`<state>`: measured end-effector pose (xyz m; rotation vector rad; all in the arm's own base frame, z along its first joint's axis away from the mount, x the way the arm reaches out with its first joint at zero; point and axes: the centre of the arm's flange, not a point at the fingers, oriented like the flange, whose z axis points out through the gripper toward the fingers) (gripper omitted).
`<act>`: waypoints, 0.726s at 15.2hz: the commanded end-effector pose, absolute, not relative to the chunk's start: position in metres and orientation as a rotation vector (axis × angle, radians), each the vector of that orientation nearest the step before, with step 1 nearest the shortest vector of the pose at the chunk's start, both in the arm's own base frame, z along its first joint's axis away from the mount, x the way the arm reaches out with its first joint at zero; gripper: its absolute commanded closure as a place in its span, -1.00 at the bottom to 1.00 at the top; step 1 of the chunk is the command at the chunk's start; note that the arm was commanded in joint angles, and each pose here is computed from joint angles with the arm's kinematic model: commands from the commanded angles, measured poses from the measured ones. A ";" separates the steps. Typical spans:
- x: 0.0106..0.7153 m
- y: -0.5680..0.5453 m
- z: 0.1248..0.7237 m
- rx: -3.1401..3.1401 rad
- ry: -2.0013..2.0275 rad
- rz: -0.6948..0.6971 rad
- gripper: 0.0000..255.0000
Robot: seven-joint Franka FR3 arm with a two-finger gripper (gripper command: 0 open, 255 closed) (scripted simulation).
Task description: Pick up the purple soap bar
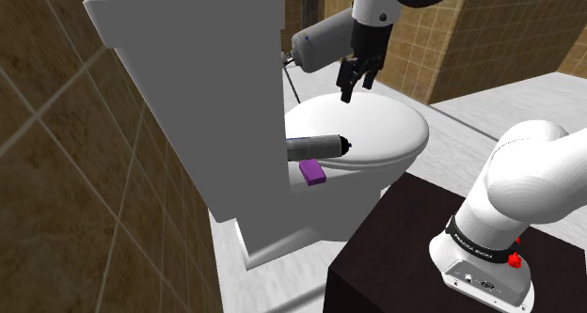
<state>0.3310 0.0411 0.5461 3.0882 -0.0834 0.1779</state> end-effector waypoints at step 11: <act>0.362 0.138 0.431 3.099 -0.506 0.049 -1.00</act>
